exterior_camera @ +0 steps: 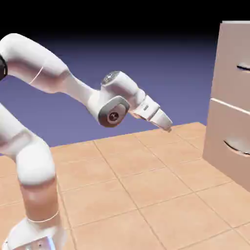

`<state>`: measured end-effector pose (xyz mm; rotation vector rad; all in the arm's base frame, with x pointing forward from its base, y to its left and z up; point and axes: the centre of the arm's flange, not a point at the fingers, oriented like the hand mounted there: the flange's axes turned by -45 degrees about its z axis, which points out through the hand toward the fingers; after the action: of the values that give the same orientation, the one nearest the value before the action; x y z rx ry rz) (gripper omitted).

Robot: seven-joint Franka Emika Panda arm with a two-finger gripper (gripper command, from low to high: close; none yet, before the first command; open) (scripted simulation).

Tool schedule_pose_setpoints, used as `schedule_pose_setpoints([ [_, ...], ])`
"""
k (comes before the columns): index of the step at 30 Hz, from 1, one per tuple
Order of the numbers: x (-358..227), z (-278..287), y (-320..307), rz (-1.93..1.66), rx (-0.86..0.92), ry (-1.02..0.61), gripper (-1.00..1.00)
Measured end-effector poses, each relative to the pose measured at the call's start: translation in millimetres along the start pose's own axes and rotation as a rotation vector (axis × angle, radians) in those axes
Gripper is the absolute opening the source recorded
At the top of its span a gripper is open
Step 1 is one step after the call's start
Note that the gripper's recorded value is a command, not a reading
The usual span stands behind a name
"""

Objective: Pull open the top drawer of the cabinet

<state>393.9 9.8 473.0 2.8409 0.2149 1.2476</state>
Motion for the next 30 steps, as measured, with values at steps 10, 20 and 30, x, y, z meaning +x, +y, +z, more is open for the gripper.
schedule_pose_setpoints([
  [10,101.9,-57.0,-8.3,-0.685,0.014,0.255,0.0],
  [20,173.7,-92.6,14.2,-1.306,-0.15,0.442,0.0],
  [30,223.5,-83.2,49.7,-1.89,-0.427,0.473,0.0],
])
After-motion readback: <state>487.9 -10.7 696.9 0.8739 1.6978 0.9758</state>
